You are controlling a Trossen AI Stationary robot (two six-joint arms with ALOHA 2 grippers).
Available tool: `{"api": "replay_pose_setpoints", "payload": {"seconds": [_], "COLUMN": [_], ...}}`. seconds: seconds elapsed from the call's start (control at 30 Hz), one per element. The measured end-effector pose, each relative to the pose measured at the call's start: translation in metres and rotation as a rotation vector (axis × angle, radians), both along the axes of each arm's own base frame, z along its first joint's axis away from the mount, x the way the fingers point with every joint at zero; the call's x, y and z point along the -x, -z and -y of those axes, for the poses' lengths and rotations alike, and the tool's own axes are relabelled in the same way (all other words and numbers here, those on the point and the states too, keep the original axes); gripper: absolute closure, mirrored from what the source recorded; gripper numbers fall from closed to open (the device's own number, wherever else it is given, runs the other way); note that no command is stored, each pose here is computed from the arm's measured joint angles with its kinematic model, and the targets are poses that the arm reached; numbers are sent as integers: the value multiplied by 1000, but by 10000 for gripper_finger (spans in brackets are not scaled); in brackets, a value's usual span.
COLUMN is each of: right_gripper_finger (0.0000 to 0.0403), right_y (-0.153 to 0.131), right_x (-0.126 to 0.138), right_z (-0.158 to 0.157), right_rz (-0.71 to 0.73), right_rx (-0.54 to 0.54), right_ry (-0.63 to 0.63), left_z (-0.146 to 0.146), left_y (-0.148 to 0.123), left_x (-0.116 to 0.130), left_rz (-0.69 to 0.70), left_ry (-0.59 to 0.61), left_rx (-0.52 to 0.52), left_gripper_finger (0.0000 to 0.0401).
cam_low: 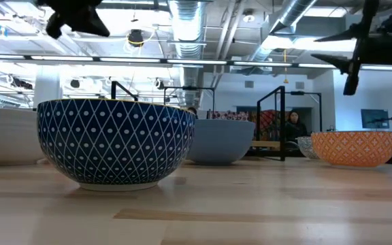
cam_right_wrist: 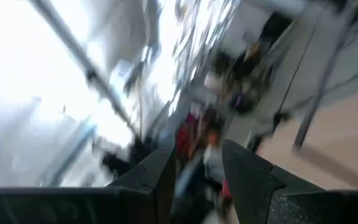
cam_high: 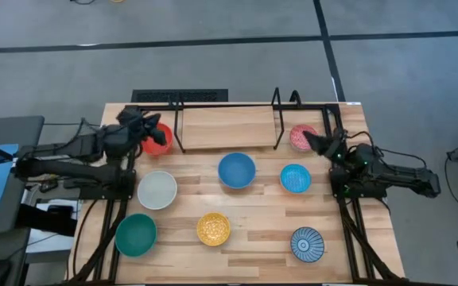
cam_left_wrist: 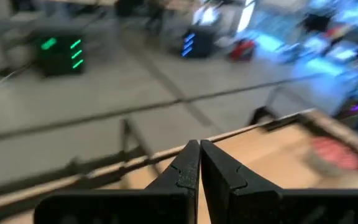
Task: Place and stack bowls onto a shelf
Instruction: Put the red bowl on the shelf
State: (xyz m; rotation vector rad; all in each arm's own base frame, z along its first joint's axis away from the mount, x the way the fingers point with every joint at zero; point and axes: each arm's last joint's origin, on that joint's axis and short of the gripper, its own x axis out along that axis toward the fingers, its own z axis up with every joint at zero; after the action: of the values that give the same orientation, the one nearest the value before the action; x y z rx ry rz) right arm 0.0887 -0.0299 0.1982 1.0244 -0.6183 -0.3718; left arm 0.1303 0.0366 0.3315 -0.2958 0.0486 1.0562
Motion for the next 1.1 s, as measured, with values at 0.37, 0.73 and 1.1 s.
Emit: {"api": "replay_pose_setpoints", "payload": {"seconds": [0.37, 0.73, 1.1], "right_gripper_finger": [214, 156, 157], "right_y": [-38, -64, -52], "right_x": [-5, -58, -79], "right_z": [9, 25, 31], "right_rz": [-36, -474, -707], "right_rx": [53, 46, 19], "right_ry": [46, -68, -135], "left_z": [-64, -132, -118], "left_y": [-6, 33, 53], "left_x": [12, 19, 21], "left_rz": [-193, -331, -377], "left_ry": [-260, -306, -432], "left_rx": [406, 776, 1016], "left_gripper_finger": [295, 242, 260]}}
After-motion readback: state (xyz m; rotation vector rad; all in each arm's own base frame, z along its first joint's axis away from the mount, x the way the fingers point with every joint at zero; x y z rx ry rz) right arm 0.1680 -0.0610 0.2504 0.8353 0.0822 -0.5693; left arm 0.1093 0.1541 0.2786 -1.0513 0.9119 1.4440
